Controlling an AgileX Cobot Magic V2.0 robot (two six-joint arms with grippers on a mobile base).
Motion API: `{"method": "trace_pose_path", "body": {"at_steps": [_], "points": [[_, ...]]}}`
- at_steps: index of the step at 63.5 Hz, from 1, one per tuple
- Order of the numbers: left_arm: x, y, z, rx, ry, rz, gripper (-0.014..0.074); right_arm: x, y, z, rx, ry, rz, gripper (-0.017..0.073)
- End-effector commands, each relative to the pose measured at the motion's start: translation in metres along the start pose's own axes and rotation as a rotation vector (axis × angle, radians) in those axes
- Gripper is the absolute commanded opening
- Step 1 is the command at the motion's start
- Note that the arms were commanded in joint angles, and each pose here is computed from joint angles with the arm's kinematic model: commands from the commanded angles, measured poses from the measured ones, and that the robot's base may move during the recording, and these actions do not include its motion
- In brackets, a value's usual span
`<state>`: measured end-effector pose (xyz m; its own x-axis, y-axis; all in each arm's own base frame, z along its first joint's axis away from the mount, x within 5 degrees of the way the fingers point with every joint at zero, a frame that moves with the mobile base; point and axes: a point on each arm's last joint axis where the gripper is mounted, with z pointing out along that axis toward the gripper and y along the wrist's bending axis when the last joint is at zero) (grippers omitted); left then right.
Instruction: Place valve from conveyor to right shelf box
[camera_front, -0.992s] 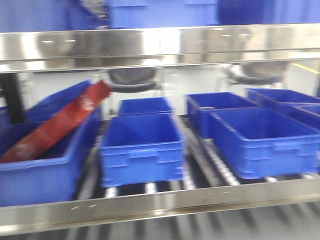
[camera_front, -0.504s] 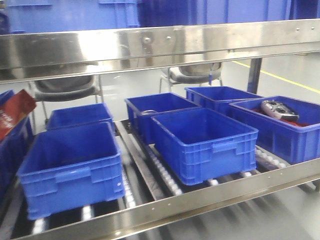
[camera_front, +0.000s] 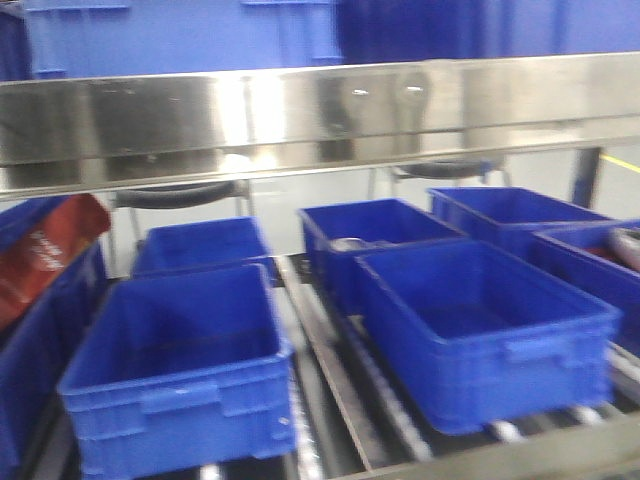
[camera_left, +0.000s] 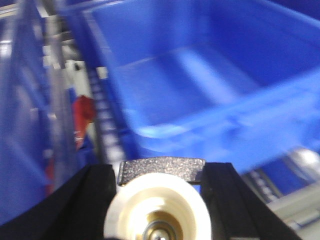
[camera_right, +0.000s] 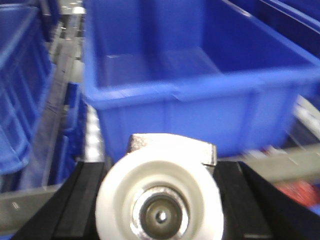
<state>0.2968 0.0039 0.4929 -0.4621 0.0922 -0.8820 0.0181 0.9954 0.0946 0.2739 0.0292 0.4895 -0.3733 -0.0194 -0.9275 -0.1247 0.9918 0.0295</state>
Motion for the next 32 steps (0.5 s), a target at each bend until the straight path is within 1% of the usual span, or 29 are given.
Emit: {"method": "trace_pose_path", "body": {"at_steps": [1, 32], "points": [[-0.0081, -0.0004, -0.0064, -0.003, -0.07, -0.001, -0.0111, -0.0132, -0.0004, -0.0117, 0.006, -0.107, -0.004, -0.0152], [-0.0081, -0.0004, -0.0064, -0.003, -0.07, -0.001, -0.0111, -0.0132, -0.0004, -0.0117, 0.006, -0.107, -0.004, -0.0152]]}}
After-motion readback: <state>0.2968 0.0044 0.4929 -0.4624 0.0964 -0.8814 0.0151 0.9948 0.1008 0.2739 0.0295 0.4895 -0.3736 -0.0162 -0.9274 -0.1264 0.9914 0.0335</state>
